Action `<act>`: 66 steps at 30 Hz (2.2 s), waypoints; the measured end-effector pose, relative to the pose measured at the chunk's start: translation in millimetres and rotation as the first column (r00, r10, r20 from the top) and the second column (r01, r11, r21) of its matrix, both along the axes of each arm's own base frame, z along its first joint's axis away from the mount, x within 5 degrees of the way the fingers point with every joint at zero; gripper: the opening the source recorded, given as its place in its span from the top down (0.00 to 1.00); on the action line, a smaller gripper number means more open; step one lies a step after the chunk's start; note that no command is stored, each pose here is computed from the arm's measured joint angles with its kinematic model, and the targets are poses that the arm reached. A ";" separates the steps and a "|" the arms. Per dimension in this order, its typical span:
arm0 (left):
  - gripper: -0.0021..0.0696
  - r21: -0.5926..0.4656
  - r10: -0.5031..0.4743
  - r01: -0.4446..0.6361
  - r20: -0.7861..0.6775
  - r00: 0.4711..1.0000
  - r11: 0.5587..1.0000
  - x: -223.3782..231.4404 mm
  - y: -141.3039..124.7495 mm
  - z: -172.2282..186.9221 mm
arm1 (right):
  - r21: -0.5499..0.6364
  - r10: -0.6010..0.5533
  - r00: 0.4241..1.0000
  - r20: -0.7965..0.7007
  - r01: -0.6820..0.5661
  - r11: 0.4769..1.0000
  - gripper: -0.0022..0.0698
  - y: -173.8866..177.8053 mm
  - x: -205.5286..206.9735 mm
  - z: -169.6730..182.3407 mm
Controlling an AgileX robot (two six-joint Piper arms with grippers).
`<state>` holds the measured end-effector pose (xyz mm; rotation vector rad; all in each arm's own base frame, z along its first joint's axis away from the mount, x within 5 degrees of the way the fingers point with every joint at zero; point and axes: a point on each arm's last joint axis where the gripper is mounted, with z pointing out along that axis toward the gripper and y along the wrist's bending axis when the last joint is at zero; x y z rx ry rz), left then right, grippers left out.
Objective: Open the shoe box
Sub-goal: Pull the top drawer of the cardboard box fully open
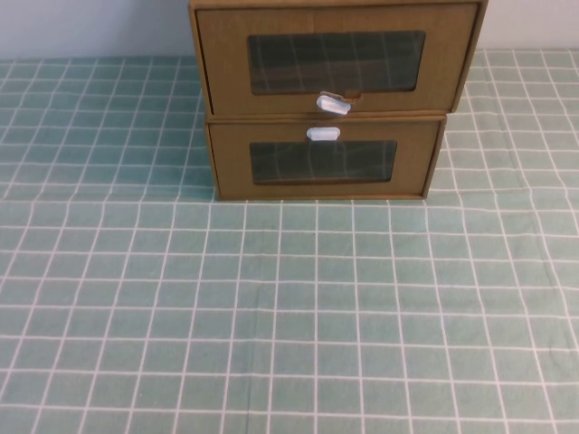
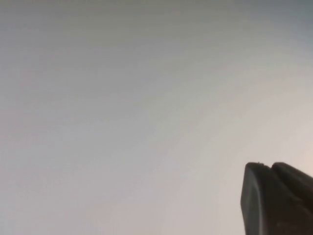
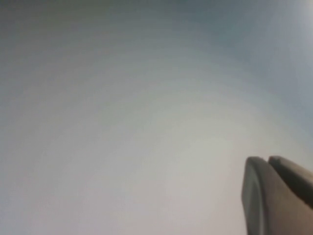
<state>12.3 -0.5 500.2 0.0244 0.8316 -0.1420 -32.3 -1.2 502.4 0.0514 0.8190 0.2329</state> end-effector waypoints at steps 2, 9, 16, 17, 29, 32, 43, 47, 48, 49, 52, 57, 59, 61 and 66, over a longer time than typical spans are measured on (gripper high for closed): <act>0.98 0.015 -0.019 0.021 -0.149 0.989 1.000 25.4 -4.4 8.4 | -0.020 0.012 0.984 -0.176 -0.016 1.000 0.99 3.0 26.1 8.2; 0.98 0.004 -0.050 0.061 -0.518 0.854 0.998 135.8 -19.2 -15.1 | -0.045 0.016 0.837 -0.546 -0.049 0.998 0.99 9.7 109.8 -6.2; 0.98 -0.199 -0.203 0.091 -0.671 0.713 0.976 212.2 -34.0 -54.9 | 0.087 0.157 0.640 -0.752 -0.141 0.986 0.99 21.7 173.7 -34.4; 0.98 -0.219 -0.222 0.096 -0.674 0.704 0.971 218.5 -36.8 -58.4 | 0.086 0.159 0.597 -0.786 -0.149 0.985 0.99 23.3 183.1 -40.9; 0.98 0.162 -0.135 0.344 -0.705 0.696 0.925 273.4 -130.1 -54.1 | -0.232 0.027 0.348 -0.937 -0.678 0.697 0.99 94.8 272.1 -119.8; 0.98 0.260 -0.084 0.383 -0.723 0.686 0.886 295.2 -155.6 -40.9 | -0.308 -0.025 0.339 -0.941 -0.820 0.482 0.99 125.3 275.8 -142.7; 0.98 0.359 -0.070 0.702 -0.862 0.502 0.614 370.7 -228.9 -64.7 | -0.332 -0.202 0.310 -0.929 -0.939 0.086 0.99 159.9 272.6 -188.5; 0.98 0.353 -0.055 0.749 -0.887 0.459 0.560 390.5 -242.2 -84.5 | -0.346 -0.194 0.318 -0.928 -0.929 0.132 0.99 160.4 275.9 -186.9; 0.98 0.345 -0.056 0.757 -0.893 0.447 0.555 394.4 -244.1 -89.3 | -0.356 -0.192 0.326 -0.926 -0.923 0.149 0.98 160.6 277.7 -186.4; 0.98 0.332 -0.062 0.765 -0.898 0.435 0.552 397.0 -245.4 -92.9 | -0.365 -0.194 0.333 -0.923 -0.917 0.163 0.98 160.9 280.1 -187.0; 0.98 0.271 -0.099 0.793 -0.919 0.382 0.546 404.1 -246.0 -103.2 | -0.425 -0.238 0.381 -0.894 -0.889 0.173 0.98 158.7 288.3 -189.6; 0.98 0.157 -0.180 0.831 -0.939 0.294 0.534 410.6 -237.9 -108.9 | -0.653 -0.519 0.520 -0.678 -0.750 0.103 0.98 136.5 313.9 -195.1; 0.98 0.097 -0.226 0.848 -0.943 0.246 0.521 410.5 -236.1 -109.7 | -0.738 -0.623 0.549 -0.557 -0.671 0.069 0.98 125.8 322.9 -190.7; 0.98 0.041 -0.264 0.864 -0.944 0.198 0.503 410.3 -232.7 -110.1 | -0.804 -0.683 0.568 -0.458 -0.593 0.046 0.98 119.2 330.3 -182.4; 0.98 -0.092 -0.345 0.895 -0.936 0.073 0.437 408.1 -230.8 -114.2 | -0.881 -0.684 0.620 -0.385 -0.468 0.071 0.98 133.3 331.0 -163.7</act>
